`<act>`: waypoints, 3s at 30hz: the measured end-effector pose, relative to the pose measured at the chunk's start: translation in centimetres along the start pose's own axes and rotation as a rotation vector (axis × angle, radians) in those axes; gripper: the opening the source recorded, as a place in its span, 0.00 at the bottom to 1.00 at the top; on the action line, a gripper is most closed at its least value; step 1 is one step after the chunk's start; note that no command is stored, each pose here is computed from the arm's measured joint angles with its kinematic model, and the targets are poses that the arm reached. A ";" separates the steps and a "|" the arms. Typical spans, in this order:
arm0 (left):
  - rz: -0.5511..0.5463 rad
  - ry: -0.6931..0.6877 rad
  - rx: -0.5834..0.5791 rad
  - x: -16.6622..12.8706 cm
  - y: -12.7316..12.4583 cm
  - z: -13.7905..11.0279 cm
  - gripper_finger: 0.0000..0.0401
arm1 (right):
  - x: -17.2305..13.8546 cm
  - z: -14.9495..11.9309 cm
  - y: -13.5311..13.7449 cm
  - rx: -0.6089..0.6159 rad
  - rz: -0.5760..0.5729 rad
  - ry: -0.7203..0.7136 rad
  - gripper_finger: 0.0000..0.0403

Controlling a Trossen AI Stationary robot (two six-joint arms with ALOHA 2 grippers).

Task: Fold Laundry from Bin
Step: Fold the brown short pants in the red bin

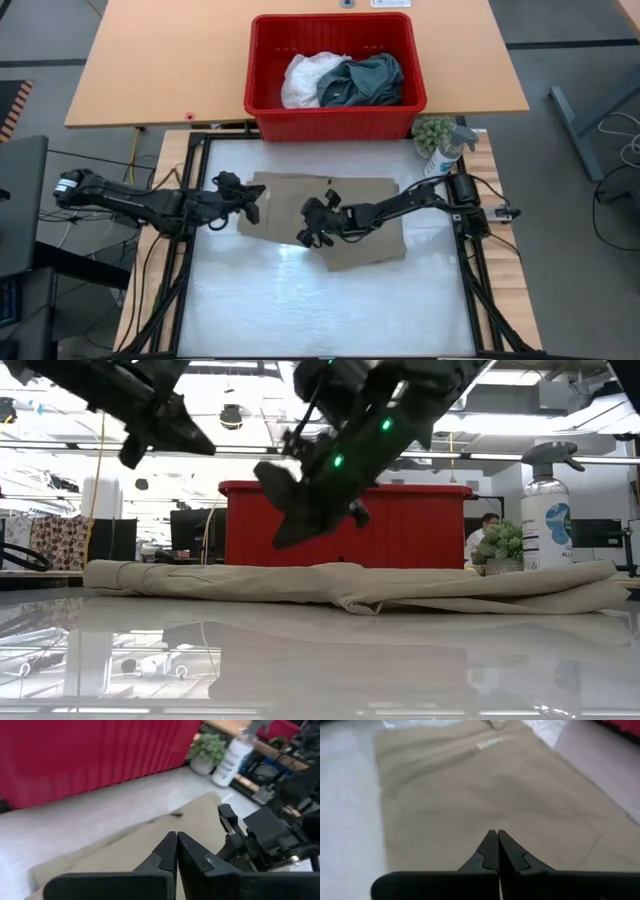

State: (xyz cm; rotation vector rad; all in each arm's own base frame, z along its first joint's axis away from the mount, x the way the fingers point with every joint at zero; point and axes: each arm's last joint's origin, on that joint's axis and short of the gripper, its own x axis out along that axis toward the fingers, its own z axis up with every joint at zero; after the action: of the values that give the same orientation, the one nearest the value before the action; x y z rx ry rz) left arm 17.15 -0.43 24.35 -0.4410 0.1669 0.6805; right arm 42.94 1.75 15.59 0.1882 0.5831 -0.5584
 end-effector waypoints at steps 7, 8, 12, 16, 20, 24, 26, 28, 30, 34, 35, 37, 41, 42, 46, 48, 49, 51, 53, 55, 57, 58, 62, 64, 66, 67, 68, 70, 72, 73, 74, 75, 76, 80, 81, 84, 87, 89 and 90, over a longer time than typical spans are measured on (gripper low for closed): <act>0.016 0.081 -0.010 -1.5 0.8 -0.8 0.00 | 2.3 -1.8 -0.3 -0.003 0.014 0.078 0.04; 0.018 0.083 -0.011 -1.7 0.8 -0.9 0.00 | 2.6 -2.1 -0.4 0.002 0.016 0.092 0.04; -0.013 0.093 -0.012 -2.1 0.4 -1.2 0.00 | 3.0 -2.6 -0.3 0.005 0.024 0.112 0.04; -0.027 0.111 -0.010 -2.5 0.2 -1.7 0.00 | 1.5 -0.8 -0.4 0.012 0.055 0.077 0.05; -0.036 0.095 -0.062 -3.1 -0.1 -1.9 0.00 | -2.5 3.2 -0.7 0.052 0.093 -0.017 0.07; -0.115 0.182 0.007 -3.6 -0.8 -2.8 0.05 | -5.6 4.6 -0.3 -0.043 0.183 -0.021 0.09; -0.174 0.245 0.047 -3.9 -1.2 -3.4 0.11 | -7.2 4.9 0.1 -0.085 0.236 -0.013 0.11; -0.257 0.274 0.068 -4.1 -2.1 -3.7 0.19 | -9.0 5.1 0.6 -0.119 0.297 0.000 0.15; -0.337 0.320 0.085 -4.2 -2.8 -4.1 0.27 | -11.2 5.2 0.9 -0.172 0.327 0.022 0.19; -0.301 0.451 0.084 -3.9 -2.8 -5.7 0.43 | -15.6 5.0 0.9 -0.243 0.293 0.037 0.35; -0.226 0.478 0.057 -3.7 -2.4 -6.2 0.47 | -16.8 5.1 0.8 -0.244 0.274 0.032 0.39; -0.023 0.489 -0.075 -3.3 -1.3 -7.0 0.51 | -18.8 4.7 0.4 -0.248 0.219 0.043 0.48; 0.192 0.326 -0.372 -3.3 -0.3 -7.5 0.53 | -21.8 4.0 -0.5 -0.217 0.132 0.074 0.62; 0.209 0.292 -0.423 -3.3 -0.2 -7.4 0.54 | -22.3 3.8 -0.8 -0.214 0.121 0.086 0.64; 0.296 0.293 -0.425 -3.2 0.8 -7.5 0.54 | -23.8 2.8 -1.5 -0.227 0.080 0.143 0.66; 0.357 0.346 -0.429 -3.1 1.3 -7.7 0.54 | -24.1 2.5 -1.7 -0.225 0.059 0.172 0.66; 0.384 0.365 -0.433 -3.2 1.5 -7.8 0.54 | -24.2 2.3 -1.8 -0.222 0.051 0.184 0.66; 0.409 0.365 -0.467 -3.2 1.7 -7.8 0.54 | -24.3 2.0 -1.8 -0.218 0.035 0.203 0.66; 0.399 0.368 -0.490 -3.2 1.6 -7.8 0.55 | -24.3 1.8 -1.7 -0.218 0.032 0.208 0.66; 0.391 0.405 -0.472 -3.1 1.4 -8.0 0.56 | -24.1 1.5 -1.4 -0.229 0.030 0.214 0.66; 0.406 0.443 -0.472 -3.0 1.3 -8.3 0.58 | -23.9 1.3 -1.1 -0.236 0.030 0.218 0.66; 0.419 0.448 -0.486 -3.0 1.3 -8.4 0.59 | -23.9 1.2 -1.0 -0.237 0.032 0.218 0.66; 0.468 0.451 -0.598 -2.7 1.3 -9.2 0.65 | -23.6 1.1 -0.7 -0.230 0.039 0.220 0.66; 0.458 0.485 -0.683 -2.6 1.0 -9.7 0.67 | -23.6 1.0 -0.6 -0.228 0.039 0.222 0.66; 0.411 0.487 -0.771 -2.8 0.4 -10.0 0.69 | -23.6 0.9 -0.4 -0.230 0.041 0.223 0.66; 0.379 0.462 -0.807 -2.9 0.1 -10.0 0.69 | -23.6 1.0 -0.4 -0.228 0.042 0.221 0.66; 0.349 0.422 -0.840 -3.1 -0.2 -10.0 0.69 | -23.5 1.0 -0.4 -0.228 0.041 0.222 0.66; 0.333 0.354 -0.909 -3.2 -0.3 -10.1 0.70 | -23.5 1.0 -0.4 -0.226 0.043 0.220 0.66; 0.357 0.336 -0.935 -3.1 -0.3 -10.4 0.70 | -23.5 1.0 -0.3 -0.217 0.051 0.211 0.66; 0.365 0.341 -0.940 -3.0 -0.4 -10.6 0.70 | -23.5 1.1 -0.2 -0.214 0.054 0.208 0.66; 0.367 0.346 -0.944 -2.9 -0.6 -10.9 0.70 | -23.5 1.1 -0.2 -0.213 0.056 0.207 0.66; 0.363 0.349 -0.955 -2.7 -0.8 -11.2 0.70 | -23.5 1.1 -0.2 -0.213 0.056 0.208 0.66; 0.356 0.346 -0.971 -2.5 -1.1 -11.4 0.70 | -23.5 1.0 -0.2 -0.213 0.058 0.209 0.66; 0.328 0.323 -1.028 -1.6 -2.0 -12.4 0.70 | -23.5 1.0 -0.2 -0.214 0.058 0.210 0.66; 0.324 0.322 -1.045 -1.3 -2.3 -12.7 0.70 | -23.5 1.0 -0.2 -0.215 0.058 0.210 0.66; 0.308 0.302 -1.086 -0.4 -2.8 -13.4 0.70 | -23.5 1.0 -0.2 -0.215 0.057 0.211 0.66; 0.289 0.223 -1.136 0.2 -3.1 -13.9 0.70 | -23.5 1.0 -0.2 -0.215 0.057 0.211 0.66; 0.288 0.194 -1.149 0.3 -3.0 -14.1 0.70 | -23.5 1.0 -0.2 -0.215 0.058 0.211 0.66; 0.297 0.200 -1.144 0.3 -3.0 -14.1 0.70 | -23.5 1.0 -0.2 -0.215 0.058 0.211 0.66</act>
State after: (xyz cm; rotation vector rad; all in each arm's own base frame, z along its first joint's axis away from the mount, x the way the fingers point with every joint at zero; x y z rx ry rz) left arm 19.19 -8.59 12.61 -1.6073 0.0122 0.9888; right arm 27.01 11.71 29.80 0.0601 0.8356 -0.4186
